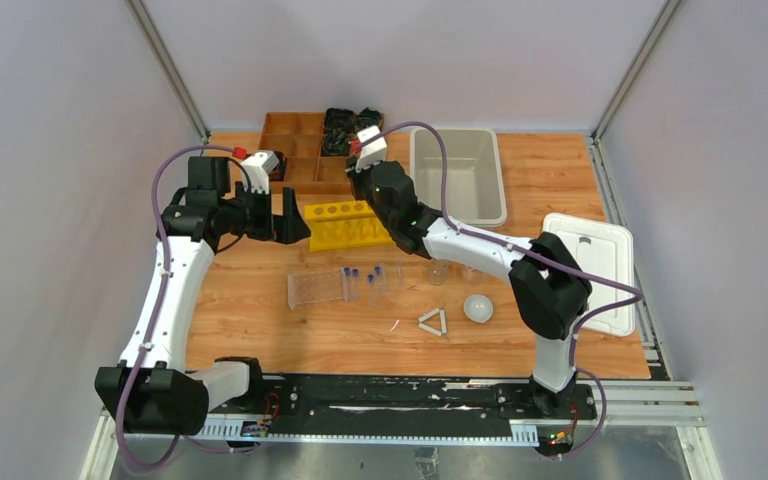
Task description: Organize the chemistry lab equipment
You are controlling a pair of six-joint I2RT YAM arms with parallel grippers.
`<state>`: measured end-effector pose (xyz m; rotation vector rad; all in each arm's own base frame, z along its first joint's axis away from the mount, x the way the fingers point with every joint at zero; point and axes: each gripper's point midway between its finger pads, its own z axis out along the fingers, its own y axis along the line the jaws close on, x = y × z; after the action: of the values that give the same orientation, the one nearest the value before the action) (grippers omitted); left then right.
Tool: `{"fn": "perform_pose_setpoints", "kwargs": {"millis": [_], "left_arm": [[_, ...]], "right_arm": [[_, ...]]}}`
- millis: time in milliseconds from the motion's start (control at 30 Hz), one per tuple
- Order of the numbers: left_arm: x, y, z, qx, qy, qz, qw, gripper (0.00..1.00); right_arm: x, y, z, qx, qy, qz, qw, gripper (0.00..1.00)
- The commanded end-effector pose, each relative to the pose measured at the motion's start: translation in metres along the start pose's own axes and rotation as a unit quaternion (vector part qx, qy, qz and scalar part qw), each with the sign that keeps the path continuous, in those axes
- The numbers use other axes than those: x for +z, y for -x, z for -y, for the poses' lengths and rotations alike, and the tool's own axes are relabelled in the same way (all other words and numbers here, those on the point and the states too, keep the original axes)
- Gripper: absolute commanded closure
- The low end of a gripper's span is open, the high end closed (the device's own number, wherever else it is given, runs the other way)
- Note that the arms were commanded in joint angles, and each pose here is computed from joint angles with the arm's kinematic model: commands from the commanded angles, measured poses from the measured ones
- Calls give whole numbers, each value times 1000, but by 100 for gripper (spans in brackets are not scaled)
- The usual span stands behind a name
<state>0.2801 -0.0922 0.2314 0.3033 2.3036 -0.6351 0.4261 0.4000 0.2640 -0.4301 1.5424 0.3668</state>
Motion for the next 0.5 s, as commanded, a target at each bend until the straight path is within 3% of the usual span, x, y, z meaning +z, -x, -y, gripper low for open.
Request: {"fn": "perform_pose_setpoints", "kwargs": {"millis": [0,467], "left_arm": [[-4,10,-2,15,6,13,1000,0],[-4,7,-7,31,16,10,999,0]], "right_arm": [[3,-5,0,26,-2,8,1000,100],[0,-25,1,21,-2,-14,1000,100]]}}
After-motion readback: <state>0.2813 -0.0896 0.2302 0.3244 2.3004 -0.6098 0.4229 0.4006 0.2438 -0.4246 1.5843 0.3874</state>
